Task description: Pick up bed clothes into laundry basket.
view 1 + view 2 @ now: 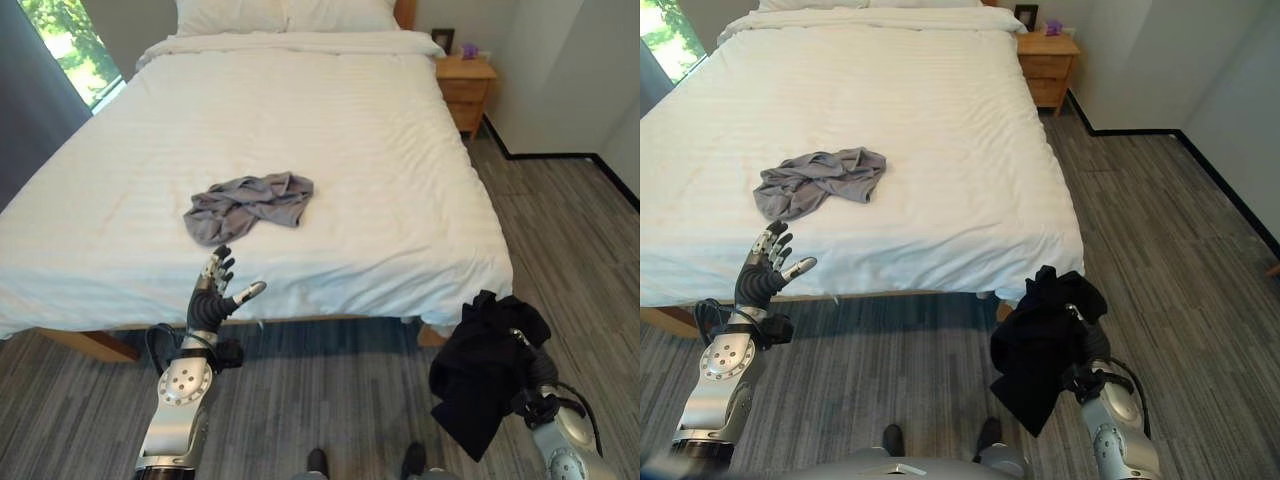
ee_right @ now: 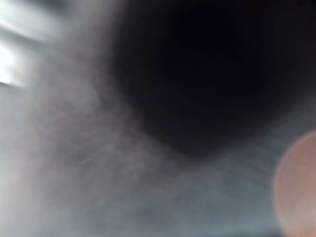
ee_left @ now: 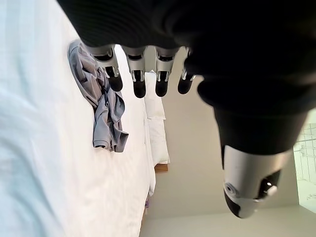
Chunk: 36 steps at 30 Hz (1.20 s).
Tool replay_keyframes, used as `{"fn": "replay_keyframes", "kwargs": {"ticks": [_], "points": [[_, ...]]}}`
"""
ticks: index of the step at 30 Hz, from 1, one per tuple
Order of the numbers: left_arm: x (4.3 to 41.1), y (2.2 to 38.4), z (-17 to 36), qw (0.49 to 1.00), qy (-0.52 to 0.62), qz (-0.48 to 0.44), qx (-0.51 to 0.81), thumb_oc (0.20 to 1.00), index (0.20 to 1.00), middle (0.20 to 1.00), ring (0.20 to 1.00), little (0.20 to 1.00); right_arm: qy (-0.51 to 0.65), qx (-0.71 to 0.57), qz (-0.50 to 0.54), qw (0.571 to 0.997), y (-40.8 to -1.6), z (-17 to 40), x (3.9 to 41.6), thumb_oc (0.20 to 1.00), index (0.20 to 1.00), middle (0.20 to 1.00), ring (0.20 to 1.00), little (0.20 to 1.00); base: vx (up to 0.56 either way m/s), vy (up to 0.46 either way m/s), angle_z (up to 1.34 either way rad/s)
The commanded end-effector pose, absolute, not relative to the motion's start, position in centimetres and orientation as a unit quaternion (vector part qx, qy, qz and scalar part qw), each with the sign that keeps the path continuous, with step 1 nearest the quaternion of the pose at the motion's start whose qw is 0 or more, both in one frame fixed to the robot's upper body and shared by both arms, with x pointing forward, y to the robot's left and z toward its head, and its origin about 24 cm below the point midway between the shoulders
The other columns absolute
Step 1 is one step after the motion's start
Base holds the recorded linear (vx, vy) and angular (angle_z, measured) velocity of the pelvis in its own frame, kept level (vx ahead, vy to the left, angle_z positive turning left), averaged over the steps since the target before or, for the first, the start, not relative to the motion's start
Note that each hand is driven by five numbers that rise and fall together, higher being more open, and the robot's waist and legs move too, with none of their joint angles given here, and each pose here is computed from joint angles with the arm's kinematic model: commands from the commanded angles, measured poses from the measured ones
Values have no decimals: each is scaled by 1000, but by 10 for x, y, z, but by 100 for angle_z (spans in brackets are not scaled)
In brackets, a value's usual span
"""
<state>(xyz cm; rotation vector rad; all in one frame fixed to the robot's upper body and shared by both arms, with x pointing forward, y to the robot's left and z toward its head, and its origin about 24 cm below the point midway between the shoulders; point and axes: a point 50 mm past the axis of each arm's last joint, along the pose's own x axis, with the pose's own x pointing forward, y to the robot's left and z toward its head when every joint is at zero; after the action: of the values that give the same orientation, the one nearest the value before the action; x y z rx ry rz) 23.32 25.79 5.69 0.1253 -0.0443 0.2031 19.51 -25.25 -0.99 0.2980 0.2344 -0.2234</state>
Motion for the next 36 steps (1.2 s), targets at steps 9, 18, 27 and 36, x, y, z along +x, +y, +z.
{"fn": "replay_keyframes", "kwargs": {"ticks": [9,18,27,36], "points": [[206,310,63,975,-42,215,38,1000,1000,1000,1000,1000,-32,129,-109,985,-258,45,236,200,200,200,200,200,33,150,9],[240,300,101,976,-102,163,99,1000,1000,1000,1000,1000,3,126,-76,989,-248,32,231,200,200,200,200,200,155,99,38],[292,275,130,970,-136,115,163,1000,1000,1000,1000,1000,17,108,-83,991,-265,31,227,200,200,200,200,200,254,-104,45],[333,282,170,934,-134,130,304,1000,1000,1000,1000,1000,43,72,-42,996,-260,29,226,200,200,200,200,200,268,83,-27]]}}
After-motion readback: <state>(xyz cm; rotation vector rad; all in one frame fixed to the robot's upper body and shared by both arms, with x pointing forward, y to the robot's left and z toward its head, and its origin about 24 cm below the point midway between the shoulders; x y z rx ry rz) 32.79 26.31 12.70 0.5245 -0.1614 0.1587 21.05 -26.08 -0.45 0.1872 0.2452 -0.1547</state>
